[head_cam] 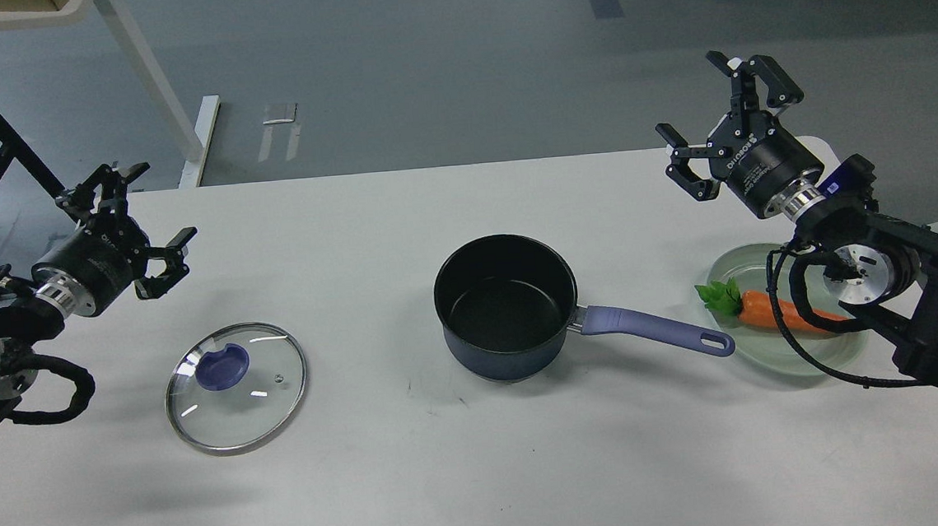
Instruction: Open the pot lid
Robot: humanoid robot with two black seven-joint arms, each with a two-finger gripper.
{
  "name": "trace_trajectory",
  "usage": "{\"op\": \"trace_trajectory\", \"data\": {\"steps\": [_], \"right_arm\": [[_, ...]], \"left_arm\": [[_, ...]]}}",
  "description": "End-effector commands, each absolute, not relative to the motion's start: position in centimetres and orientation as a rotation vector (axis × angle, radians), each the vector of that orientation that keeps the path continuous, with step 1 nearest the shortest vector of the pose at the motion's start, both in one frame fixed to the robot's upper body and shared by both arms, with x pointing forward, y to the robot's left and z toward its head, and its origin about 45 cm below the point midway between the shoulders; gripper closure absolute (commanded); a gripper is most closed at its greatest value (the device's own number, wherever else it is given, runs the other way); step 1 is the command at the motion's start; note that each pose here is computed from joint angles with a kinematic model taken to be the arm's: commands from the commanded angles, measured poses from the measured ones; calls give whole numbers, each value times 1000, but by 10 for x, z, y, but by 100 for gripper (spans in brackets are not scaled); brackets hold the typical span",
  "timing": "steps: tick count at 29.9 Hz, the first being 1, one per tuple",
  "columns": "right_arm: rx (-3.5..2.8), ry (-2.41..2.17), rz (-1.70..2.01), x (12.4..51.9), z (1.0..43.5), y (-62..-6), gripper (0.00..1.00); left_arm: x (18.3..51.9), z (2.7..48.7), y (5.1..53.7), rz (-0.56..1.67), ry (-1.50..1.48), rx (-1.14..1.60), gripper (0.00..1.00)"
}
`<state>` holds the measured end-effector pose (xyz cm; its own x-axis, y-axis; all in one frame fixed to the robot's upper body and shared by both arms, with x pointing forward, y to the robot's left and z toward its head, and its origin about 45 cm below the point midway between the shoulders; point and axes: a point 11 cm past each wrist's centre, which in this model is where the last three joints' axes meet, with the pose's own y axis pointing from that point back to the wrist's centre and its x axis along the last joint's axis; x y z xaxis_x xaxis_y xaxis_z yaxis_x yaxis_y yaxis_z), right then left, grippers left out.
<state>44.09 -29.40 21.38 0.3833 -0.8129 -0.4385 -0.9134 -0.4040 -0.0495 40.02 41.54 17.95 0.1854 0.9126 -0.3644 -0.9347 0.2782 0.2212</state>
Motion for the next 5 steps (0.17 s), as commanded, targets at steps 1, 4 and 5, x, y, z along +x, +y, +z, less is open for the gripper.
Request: {"op": "trace_trajectory", "data": {"steps": [1,4,5], "right_arm": [[-2364,1513,512,441,212,-290,0],[-2355,1510,513,441,213,-288,0],[-2356,1505,521,440,211,-287,0]], "left_arm": [[400,180,415,1301,471,-57,1],[400,180,416,1304,471,-60,1],[400,180,416,1303,470,-60,1]]}}
